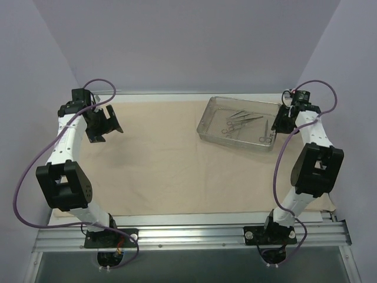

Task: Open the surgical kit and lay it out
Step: Move the container from the surgical kit.

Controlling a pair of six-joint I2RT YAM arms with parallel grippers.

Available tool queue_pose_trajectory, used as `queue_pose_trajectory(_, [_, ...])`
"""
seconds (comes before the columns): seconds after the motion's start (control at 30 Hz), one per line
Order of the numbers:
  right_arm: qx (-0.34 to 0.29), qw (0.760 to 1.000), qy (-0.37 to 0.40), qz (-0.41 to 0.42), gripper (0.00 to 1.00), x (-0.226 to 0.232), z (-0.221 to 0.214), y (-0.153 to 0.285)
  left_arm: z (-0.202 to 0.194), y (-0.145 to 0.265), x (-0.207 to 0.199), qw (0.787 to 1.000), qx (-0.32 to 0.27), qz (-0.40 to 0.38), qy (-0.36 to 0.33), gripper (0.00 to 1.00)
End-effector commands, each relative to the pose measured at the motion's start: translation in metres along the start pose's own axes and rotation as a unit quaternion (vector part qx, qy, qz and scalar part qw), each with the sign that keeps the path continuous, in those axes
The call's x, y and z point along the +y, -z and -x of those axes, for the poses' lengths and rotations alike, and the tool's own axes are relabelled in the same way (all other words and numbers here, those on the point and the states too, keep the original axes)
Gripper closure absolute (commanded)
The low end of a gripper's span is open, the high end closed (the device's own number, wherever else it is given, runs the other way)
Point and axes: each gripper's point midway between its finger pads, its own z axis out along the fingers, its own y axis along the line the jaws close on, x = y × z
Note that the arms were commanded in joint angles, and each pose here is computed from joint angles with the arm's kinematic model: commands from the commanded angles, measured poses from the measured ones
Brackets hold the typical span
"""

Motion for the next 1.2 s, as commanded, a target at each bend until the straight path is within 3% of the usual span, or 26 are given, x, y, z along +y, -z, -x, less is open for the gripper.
queue_pose_trajectory(0.0, [-0.085, 0.992, 0.020, 0.091, 1.00, 0.042, 0.031, 0.044, 0.007, 0.003, -0.004, 1.000, 0.000, -0.006, -0.010, 0.06])
queue_pose_trajectory(0.37, [-0.050, 0.999, -0.002, -0.006, 1.00, -0.038, 0.018, 0.018, 0.004, -0.018, 0.010, 1.000, 0.017, 0.023, -0.009, 0.06])
queue_pose_trajectory(0.57, [-0.040, 0.999, -0.007, -0.016, 0.99, -0.029, 0.034, 0.013, 0.007, -0.020, 0.015, 0.999, 0.008, 0.032, -0.016, 0.06])
queue_pose_trajectory(0.6, [-0.040, 0.999, -0.015, -0.026, 0.82, -0.029, 0.037, 0.012, 0.005, -0.021, 0.013, 0.999, 0.012, 0.025, -0.016, 0.06])
queue_pose_trajectory(0.63, [-0.037, 0.999, -0.024, -0.025, 0.74, -0.027, 0.038, 0.012, 0.004, -0.022, 0.011, 1.000, 0.015, 0.020, -0.017, 0.06])
queue_pose_trajectory(0.67, [-0.041, 0.998, -0.047, -0.019, 0.58, -0.022, 0.043, 0.011, 0.005, -0.022, 0.008, 1.000, 0.012, 0.011, -0.018, 0.06])
queue_pose_trajectory(0.7, [-0.046, 0.997, -0.059, -0.013, 0.51, -0.018, 0.045, 0.011, 0.006, -0.023, 0.002, 1.000, 0.010, -0.002, -0.022, 0.06])
queue_pose_trajectory(0.87, [-0.059, 0.994, -0.085, 0.015, 0.41, -0.001, 0.048, 0.017, 0.002, -0.021, -0.066, 0.990, -0.001, -0.115, -0.078, 0.06])
queue_pose_trajectory(1.07, [-0.004, 0.995, -0.093, -0.027, 0.41, -0.013, 0.020, -0.002, -0.008, -0.026, -0.170, 0.961, -0.027, -0.233, -0.146, 0.06])
queue_pose_trajectory(1.17, [0.001, 0.994, -0.103, -0.041, 0.41, -0.017, 0.018, -0.006, -0.001, -0.035, -0.210, 0.947, -0.040, -0.250, -0.198, 0.06])
